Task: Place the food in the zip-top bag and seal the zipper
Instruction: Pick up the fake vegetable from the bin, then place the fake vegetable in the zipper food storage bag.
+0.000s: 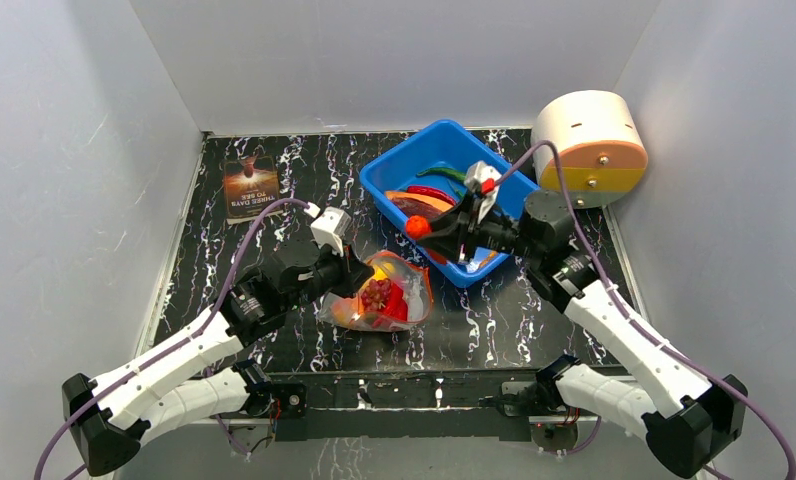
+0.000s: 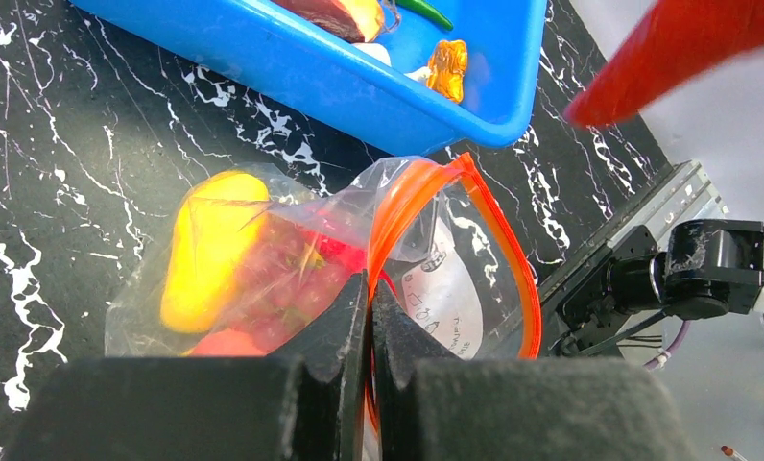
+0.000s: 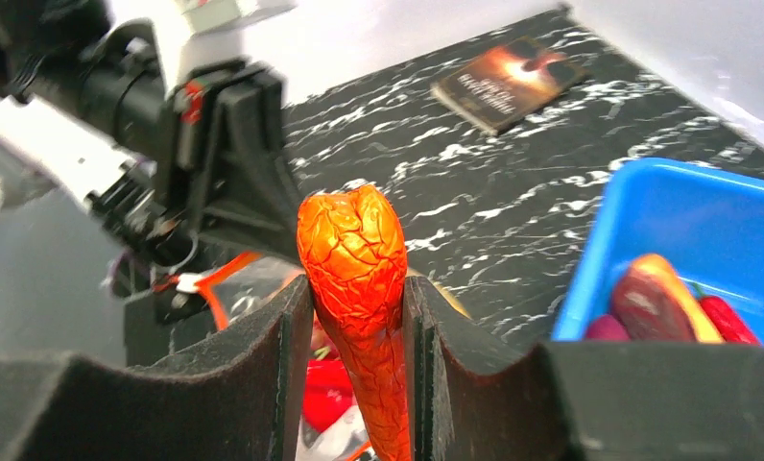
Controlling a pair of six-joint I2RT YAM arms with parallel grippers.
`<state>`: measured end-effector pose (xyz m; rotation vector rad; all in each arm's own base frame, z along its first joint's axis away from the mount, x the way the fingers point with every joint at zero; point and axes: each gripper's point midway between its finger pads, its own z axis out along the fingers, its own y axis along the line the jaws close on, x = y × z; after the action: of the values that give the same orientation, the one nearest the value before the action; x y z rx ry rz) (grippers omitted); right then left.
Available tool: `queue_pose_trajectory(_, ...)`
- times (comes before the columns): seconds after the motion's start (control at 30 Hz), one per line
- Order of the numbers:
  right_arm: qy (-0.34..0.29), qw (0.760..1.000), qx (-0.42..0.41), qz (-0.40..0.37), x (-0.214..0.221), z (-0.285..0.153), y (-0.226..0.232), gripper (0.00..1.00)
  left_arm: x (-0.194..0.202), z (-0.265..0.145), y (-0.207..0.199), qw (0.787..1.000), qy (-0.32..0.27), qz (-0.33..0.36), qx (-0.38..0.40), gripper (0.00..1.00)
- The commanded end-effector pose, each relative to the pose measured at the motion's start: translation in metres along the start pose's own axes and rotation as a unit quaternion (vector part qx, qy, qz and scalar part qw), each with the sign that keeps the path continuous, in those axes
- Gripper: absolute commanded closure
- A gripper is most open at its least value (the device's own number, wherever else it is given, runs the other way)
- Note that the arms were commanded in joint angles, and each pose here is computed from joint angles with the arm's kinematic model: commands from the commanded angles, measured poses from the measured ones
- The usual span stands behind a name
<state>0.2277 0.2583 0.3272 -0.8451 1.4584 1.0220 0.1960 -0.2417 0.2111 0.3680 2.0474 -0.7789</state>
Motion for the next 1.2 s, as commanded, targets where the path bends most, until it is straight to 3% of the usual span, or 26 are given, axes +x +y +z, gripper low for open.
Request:
queue_pose_trajectory(0.0, -0.023, 0.991, -0.105, -0.079, -0.004, 0.005, 0.049, 0.72, -0.019, -0.005, -0.01, 0.999, -0.033, -0.007, 0.017, 1.0)
queue_pose_trajectory(0.4, -0.026, 0.954, -0.238, -0.182, 0.035, 0.011, 0.097, 0.68, -0.02, -0.01, -0.017, 0.999, -0.032, 0.005, 0.038, 1.0)
queue_pose_trajectory(0.9, -0.022, 0.895, -0.341, -0.285, 0.077, 0.025, 0.122, 0.65, -0.023, -0.016, -0.027, 0.997, -0.029, 0.011, 0.064, 1.0)
queue_pose_trajectory(1.03, -0.017, 0.892, -0.342, -0.295, 0.08, 0.035, 0.12, 0.65, -0.02, -0.017, -0.031, 0.997, -0.023, 0.018, 0.076, 1.0)
queue_pose_trajectory(1.17, 0.001, 0.91, -0.298, -0.287, 0.086, 0.049, 0.104, 0.65, -0.019, -0.019, -0.035, 0.996, -0.018, 0.021, 0.088, 1.0)
